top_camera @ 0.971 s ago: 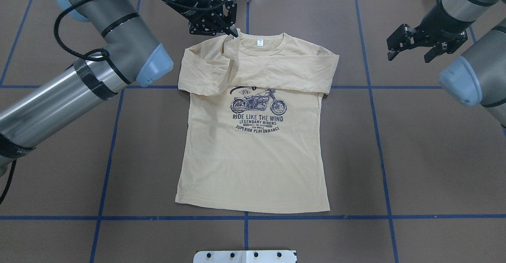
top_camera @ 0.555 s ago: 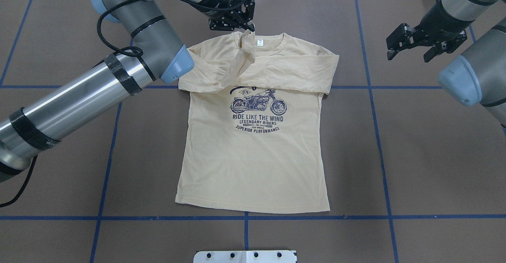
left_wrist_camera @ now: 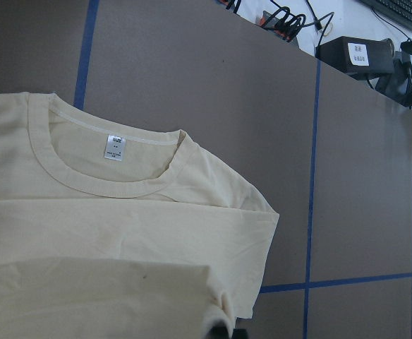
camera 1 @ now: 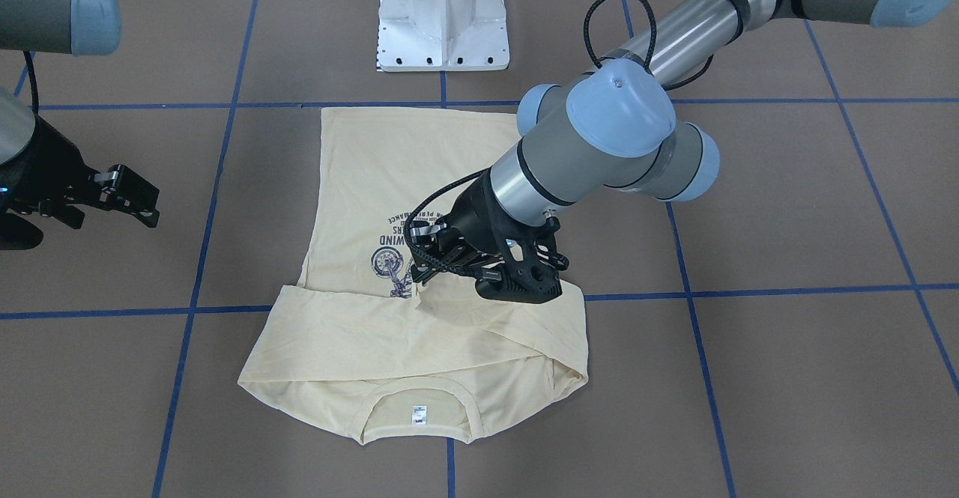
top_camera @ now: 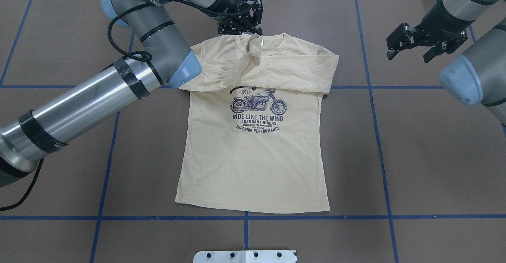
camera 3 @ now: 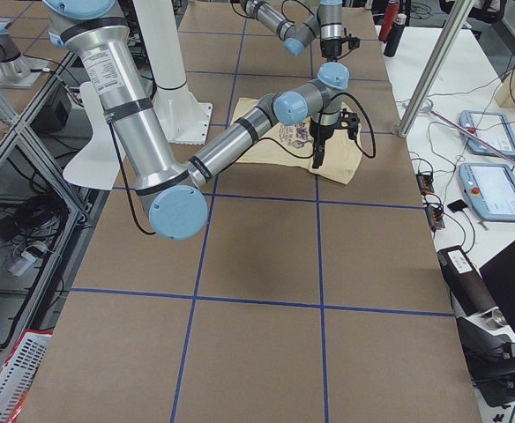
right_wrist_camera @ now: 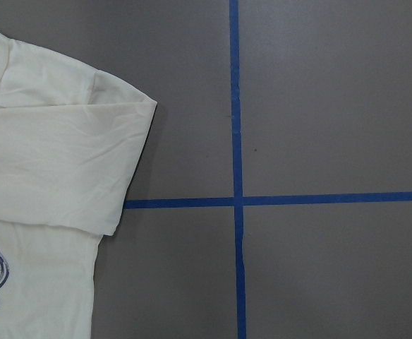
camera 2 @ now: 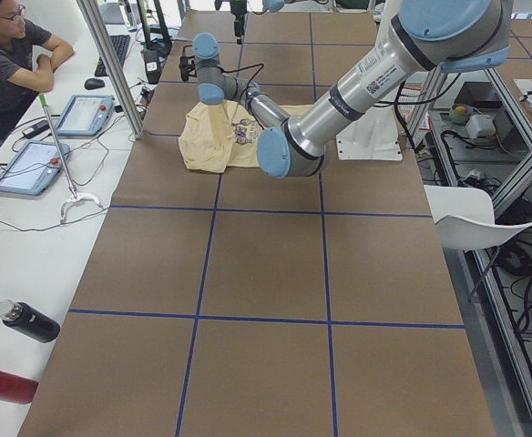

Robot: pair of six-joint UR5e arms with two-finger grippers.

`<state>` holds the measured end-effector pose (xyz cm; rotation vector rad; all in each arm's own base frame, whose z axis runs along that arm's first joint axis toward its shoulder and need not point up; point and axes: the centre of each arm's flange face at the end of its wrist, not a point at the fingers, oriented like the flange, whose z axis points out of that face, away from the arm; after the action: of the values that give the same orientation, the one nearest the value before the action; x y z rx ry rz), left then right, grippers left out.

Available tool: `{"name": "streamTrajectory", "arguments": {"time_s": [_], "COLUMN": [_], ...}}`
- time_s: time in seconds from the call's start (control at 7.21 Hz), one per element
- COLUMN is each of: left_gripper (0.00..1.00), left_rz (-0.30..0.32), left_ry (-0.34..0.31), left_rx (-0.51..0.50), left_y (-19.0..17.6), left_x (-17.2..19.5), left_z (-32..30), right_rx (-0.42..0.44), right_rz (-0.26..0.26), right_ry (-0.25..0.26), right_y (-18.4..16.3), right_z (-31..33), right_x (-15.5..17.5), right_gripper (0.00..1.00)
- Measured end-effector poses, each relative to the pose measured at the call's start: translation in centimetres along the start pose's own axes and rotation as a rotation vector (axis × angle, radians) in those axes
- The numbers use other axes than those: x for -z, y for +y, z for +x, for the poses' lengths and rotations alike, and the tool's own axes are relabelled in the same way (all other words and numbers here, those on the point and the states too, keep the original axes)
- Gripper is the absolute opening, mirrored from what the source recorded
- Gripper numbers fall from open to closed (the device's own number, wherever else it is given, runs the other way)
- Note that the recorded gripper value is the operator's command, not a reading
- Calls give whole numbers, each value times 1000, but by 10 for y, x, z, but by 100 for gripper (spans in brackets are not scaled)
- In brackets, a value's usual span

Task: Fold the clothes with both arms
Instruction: 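Lay the sleeve down on the chest and move the left gripper over the shirt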

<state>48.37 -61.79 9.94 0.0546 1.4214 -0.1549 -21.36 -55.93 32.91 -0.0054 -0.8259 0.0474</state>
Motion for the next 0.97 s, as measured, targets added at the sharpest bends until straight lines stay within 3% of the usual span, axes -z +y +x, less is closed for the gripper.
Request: {"name": "streamTrajectory", "arguments": {"time_s": [0.14,0.69,0.97], "left_gripper": [0,0,0], "left_rz": [-9,92,106], "left_ry": [-7,-48,-54], "left_rx": [1,-8,-14], "left_y": [13,53,69], "left_x": [-16,-99,-124], "left_z": [-3,-26,-28], "right_rx": [0,0,0], "right_rz": [0,1,-4], "right_ry": [0,-2,-7], "right_y": [0,0,0], "right_z": [0,-1,-1], "right_x": [0,1,1], "right_gripper": [100,100,100]}}
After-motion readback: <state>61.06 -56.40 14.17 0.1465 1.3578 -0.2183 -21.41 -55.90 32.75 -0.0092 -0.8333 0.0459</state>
